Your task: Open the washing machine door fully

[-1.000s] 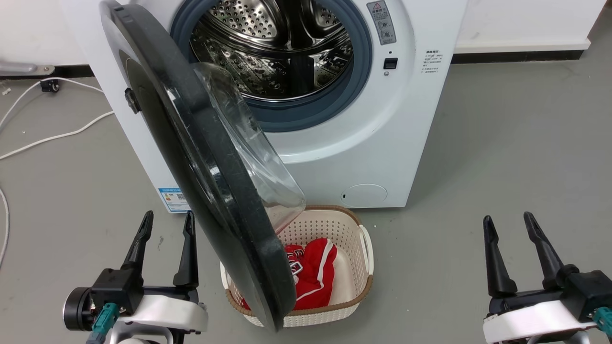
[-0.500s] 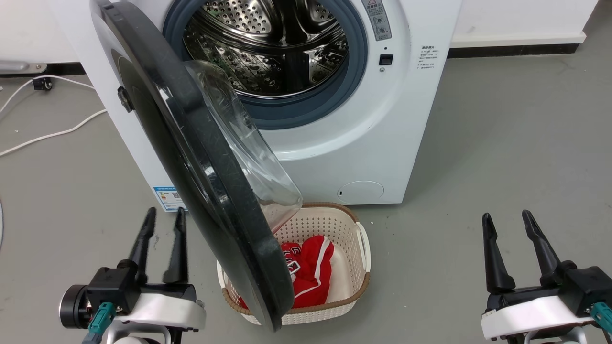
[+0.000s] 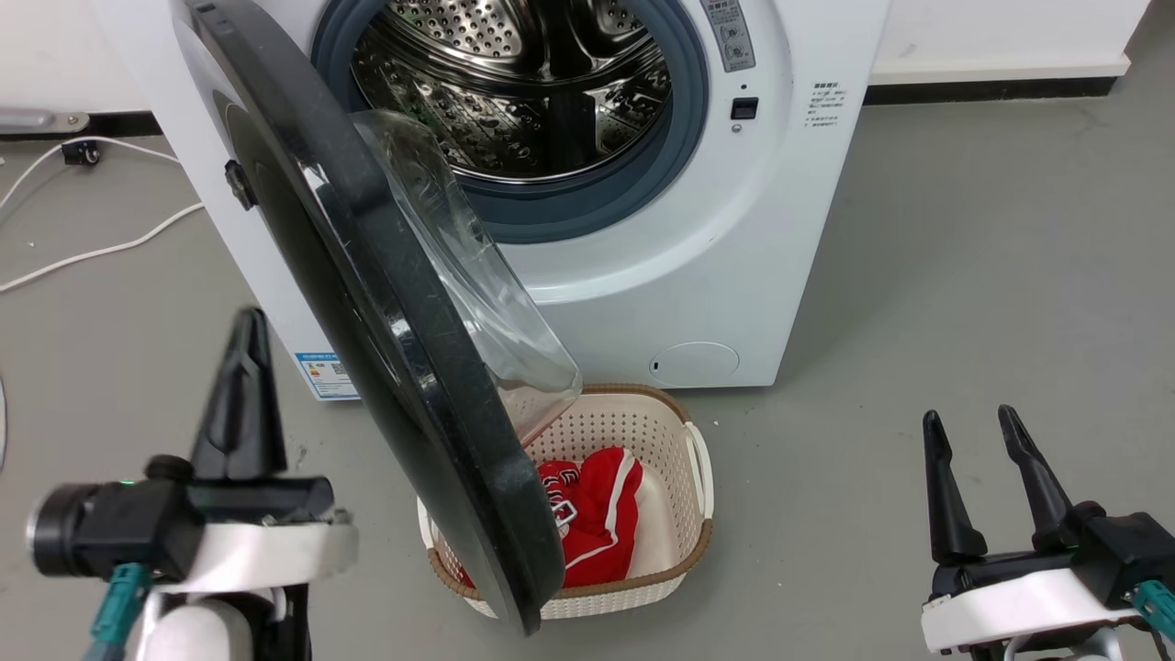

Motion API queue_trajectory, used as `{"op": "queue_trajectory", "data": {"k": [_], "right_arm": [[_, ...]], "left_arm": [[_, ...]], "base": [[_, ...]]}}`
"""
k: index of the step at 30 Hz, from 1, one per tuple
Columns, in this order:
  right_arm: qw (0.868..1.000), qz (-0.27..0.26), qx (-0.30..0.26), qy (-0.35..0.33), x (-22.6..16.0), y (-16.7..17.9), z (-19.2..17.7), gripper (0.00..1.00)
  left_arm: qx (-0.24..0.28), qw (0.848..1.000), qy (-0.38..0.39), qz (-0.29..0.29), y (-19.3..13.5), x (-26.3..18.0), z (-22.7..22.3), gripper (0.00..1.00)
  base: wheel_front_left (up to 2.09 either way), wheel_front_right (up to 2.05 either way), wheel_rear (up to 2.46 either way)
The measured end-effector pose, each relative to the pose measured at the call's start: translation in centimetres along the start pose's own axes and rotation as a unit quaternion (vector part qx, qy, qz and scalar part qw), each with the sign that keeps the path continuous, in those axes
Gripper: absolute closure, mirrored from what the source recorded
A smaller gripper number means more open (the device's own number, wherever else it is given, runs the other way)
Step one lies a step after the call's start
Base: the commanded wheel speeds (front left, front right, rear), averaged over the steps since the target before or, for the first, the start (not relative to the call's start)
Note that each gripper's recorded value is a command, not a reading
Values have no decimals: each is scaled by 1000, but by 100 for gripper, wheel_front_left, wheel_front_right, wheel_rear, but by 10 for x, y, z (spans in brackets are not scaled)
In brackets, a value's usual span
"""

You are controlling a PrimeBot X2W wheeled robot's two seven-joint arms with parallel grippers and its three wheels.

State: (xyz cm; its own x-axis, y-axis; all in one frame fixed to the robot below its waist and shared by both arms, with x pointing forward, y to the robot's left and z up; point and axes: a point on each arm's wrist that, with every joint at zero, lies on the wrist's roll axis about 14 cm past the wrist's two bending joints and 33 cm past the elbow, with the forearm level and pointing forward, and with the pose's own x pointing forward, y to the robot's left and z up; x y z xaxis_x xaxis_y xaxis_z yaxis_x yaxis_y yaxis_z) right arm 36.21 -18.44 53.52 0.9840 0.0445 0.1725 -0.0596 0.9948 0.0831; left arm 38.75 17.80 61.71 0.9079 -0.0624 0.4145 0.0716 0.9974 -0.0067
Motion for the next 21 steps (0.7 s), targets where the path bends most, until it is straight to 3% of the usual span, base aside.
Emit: {"op": "queue_trajectory", "data": {"k": [6, 13, 17, 21], "right_arm": [[1000, 3, 4, -2, 3, 2, 1, 0], [1000, 3, 6, -2, 3, 2, 0, 0], [1000, 0, 8, -1, 0, 1, 0, 0], [1000, -4, 9, -1, -3, -1, 1, 0]], "left_arm": [[22, 992, -125, -9, -6, 14, 79, 100], [21, 962, -266, -52, -37, 9, 166, 100], [-17, 954, -278, -106, -70, 1, 174, 100], [-90, 954, -222, -178, -114, -13, 150, 100]], "base": [[0, 0, 0], [0, 0, 0], [0, 0, 0], [0, 0, 0]]}}
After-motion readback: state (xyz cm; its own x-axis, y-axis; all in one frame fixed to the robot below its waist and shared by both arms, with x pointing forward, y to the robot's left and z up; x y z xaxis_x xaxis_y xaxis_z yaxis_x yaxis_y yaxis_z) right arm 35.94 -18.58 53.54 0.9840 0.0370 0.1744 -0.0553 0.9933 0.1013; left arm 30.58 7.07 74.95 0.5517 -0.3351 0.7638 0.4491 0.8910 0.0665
